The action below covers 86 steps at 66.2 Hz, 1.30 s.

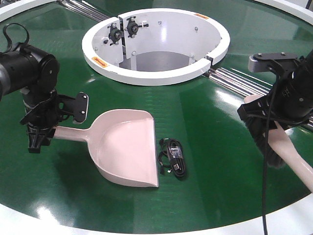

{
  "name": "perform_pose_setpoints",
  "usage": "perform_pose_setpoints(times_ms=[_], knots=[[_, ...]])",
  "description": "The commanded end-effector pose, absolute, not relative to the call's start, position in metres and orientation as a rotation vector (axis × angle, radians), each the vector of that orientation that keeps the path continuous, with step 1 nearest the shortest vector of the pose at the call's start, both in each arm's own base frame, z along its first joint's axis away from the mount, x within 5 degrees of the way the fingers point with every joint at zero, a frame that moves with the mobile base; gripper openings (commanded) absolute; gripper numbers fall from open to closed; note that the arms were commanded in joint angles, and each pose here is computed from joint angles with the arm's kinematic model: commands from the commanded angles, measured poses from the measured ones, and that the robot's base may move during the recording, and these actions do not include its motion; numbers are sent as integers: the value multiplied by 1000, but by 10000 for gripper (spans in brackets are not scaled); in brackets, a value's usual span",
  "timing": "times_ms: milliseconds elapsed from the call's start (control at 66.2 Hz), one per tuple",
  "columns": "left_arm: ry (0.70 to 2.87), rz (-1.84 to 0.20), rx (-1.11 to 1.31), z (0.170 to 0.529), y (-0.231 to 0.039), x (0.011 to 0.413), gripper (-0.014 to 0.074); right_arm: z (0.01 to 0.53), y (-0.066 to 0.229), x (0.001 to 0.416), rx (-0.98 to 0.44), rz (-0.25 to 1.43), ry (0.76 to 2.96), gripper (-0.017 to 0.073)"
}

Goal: Clean and inspect green conveyor with broom and dustpan

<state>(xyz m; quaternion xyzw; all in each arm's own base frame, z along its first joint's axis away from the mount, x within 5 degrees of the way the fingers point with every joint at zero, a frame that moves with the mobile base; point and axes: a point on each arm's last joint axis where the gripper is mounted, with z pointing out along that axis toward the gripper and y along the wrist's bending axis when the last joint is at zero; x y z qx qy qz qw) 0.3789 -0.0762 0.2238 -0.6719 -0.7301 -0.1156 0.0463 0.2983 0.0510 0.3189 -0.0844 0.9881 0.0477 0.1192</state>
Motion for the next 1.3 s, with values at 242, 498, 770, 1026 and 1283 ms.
perform_pose_setpoints(times_ms=[242,498,770,1026,1283], knots=[[-2283,-395,-2044,250,-74,375,-6,337,50,287,-251,144,2870,-3],[-2284,-394,-2044,250,-74,375,-6,337,50,287,-251,144,2870,-3],[-2284,-394,-2044,250,-74,375,-6,337,50,287,-251,144,2870,-3],[-2284,-394,-2044,250,-74,375,-6,336,52,298,-263,155,2784,-3],[-2284,-394,-2044,250,-74,375,-6,310,58,324,-48,200,2872,-3]])
